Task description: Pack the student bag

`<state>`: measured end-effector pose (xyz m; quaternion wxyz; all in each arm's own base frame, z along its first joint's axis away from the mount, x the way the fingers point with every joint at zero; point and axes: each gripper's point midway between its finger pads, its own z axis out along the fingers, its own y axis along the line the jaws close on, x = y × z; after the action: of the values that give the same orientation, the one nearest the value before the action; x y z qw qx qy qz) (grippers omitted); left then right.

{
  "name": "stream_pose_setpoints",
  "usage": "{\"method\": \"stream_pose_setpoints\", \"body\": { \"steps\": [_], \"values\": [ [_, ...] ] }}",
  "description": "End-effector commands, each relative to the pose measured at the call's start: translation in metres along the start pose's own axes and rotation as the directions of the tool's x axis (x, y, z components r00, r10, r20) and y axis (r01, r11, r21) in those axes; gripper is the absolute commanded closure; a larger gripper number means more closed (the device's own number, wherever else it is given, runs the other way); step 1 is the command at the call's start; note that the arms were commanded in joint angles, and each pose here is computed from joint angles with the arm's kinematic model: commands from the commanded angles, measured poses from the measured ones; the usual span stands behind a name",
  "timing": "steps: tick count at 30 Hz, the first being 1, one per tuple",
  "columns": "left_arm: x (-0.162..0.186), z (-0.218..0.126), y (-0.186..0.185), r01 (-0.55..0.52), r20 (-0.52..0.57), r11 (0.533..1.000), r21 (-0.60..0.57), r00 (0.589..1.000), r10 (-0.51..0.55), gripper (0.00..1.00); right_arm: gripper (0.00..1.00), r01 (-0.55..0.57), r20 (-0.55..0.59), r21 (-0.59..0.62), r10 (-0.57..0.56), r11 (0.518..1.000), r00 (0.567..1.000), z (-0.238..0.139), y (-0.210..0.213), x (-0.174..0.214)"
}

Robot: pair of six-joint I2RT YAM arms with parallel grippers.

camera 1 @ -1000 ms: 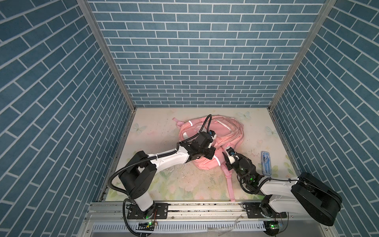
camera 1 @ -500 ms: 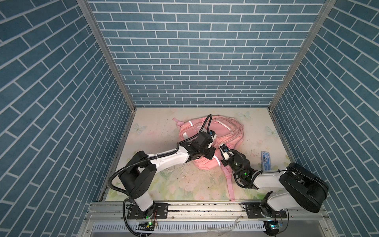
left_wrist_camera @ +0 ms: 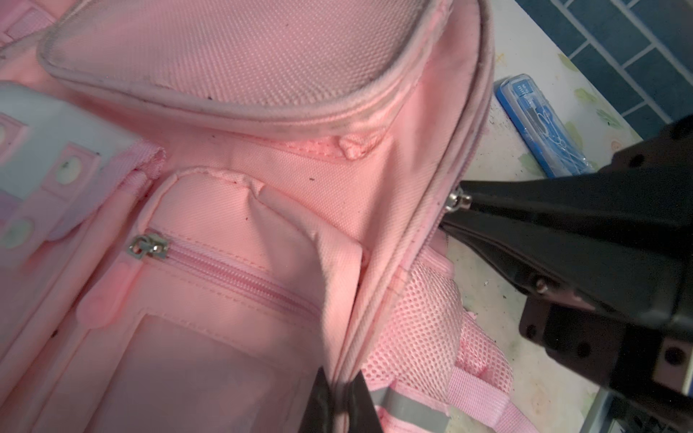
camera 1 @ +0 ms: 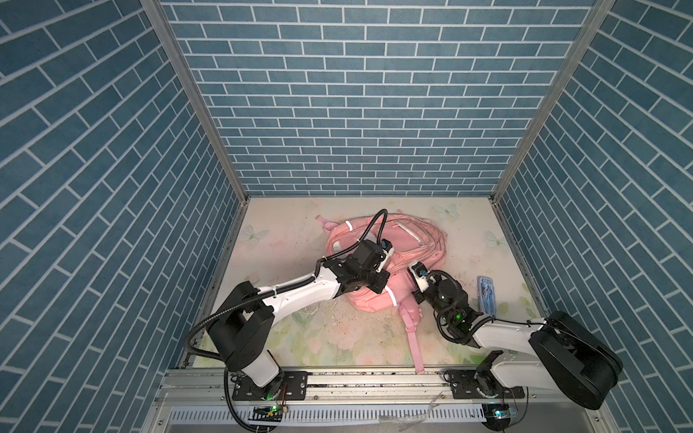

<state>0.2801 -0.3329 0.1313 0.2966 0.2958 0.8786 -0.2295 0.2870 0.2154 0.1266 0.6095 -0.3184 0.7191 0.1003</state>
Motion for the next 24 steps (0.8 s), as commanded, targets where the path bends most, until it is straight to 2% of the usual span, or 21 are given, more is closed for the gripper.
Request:
{"method": "stream_pose_setpoints", "body": {
  "steps": [1,7,9,14,18,21,23,24],
  "values": [
    [-0.014,-0.027,0.016,-0.048,0.059,0.998,-0.044,0.997,0.050,1.00,1.00,-0.053,-0.058,0.017,0.054,0.998,0.997,0.003,-0.013,0.007],
    [0.001,-0.050,0.051,-0.187,0.010,0.976,-0.113,0.982,0.189,1.00,1.00,-0.202,-0.080,0.094,0.210,0.975,0.974,0.003,-0.054,0.009],
    [0.003,-0.057,0.066,-0.225,-0.005,0.963,-0.146,0.974,0.226,1.00,1.00,-0.200,-0.094,0.073,0.206,0.977,0.974,0.005,-0.054,0.005],
    [0.000,-0.071,0.106,-0.316,-0.020,0.929,-0.194,0.948,0.318,1.00,1.00,-0.210,-0.119,-0.124,0.195,0.970,0.974,0.012,-0.021,-0.010],
    [-0.008,-0.079,0.125,-0.376,-0.009,0.897,-0.232,0.923,0.385,1.00,1.00,-0.191,-0.122,-0.203,0.168,0.960,0.978,0.015,0.012,-0.021],
    [-0.013,-0.086,0.143,-0.371,-0.013,0.881,-0.292,0.923,0.385,1.00,1.00,-0.196,-0.129,-0.251,0.168,0.948,0.977,0.021,0.033,-0.031],
    [-0.016,-0.091,0.143,-0.366,0.001,0.881,-0.300,0.923,0.384,0.70,1.00,-0.189,-0.122,-0.289,0.160,0.939,0.980,0.024,0.047,-0.039],
    [-0.017,-0.094,0.135,-0.370,0.026,0.886,-0.278,0.920,0.392,0.64,1.00,-0.189,-0.116,-0.301,0.160,0.935,0.980,0.025,0.052,-0.044]
  ]
}}
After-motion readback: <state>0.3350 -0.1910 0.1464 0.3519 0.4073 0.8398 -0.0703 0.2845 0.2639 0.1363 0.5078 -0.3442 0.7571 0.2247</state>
